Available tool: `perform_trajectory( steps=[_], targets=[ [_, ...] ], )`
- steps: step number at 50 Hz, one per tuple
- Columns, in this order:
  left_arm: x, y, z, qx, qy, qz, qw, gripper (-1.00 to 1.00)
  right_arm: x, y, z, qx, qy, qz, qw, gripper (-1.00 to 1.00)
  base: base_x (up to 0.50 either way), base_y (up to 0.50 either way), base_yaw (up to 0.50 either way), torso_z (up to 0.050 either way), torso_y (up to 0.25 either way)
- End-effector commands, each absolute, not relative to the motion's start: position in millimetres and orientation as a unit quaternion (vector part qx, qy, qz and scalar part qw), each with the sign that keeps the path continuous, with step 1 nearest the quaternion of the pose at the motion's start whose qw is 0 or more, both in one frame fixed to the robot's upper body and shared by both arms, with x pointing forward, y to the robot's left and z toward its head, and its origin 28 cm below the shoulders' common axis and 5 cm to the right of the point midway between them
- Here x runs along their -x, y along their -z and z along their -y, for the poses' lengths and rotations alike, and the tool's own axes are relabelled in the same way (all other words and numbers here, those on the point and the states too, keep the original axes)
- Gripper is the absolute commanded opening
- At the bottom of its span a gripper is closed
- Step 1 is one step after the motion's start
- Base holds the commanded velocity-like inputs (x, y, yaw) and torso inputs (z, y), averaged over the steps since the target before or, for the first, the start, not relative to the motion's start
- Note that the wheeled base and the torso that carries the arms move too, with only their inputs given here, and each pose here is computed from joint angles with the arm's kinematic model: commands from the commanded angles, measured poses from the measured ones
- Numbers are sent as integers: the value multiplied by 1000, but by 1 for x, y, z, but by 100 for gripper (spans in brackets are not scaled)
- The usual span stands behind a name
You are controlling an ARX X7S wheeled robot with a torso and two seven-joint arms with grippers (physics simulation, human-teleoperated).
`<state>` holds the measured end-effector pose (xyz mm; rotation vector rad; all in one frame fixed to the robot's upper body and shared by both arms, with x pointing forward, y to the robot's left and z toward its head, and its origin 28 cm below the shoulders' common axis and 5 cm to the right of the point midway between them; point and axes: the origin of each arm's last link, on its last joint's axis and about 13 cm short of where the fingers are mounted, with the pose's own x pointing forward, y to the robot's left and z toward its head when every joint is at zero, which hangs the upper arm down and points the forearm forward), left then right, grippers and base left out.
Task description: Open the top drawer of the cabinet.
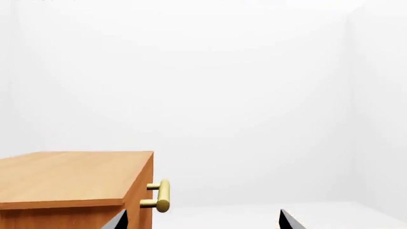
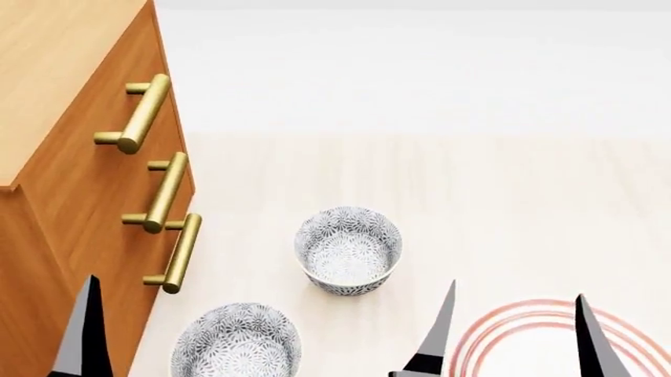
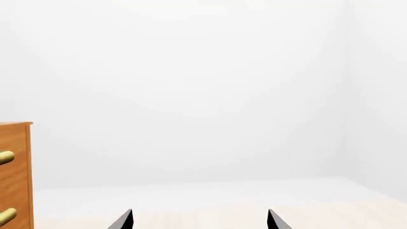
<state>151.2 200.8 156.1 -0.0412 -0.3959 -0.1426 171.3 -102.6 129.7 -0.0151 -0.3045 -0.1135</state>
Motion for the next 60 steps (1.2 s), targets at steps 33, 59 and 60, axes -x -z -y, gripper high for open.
perform_trajectory(
  steps=[33, 59, 60],
  targets=[
    [-163, -220, -177, -218, 108, 302, 922, 100, -166, -139, 105, 4, 58, 164, 985, 100, 0, 0, 0, 9, 0],
    [-225, -230, -175, -440, 127, 268, 847, 100, -166, -139, 105, 3, 56, 166, 985, 100, 0, 0, 0, 0, 0],
    [-226, -232, -175, -447, 124, 268, 844, 100, -166, -139, 105, 3, 56, 166, 985, 100, 0, 0, 0, 0, 0]
  ],
)
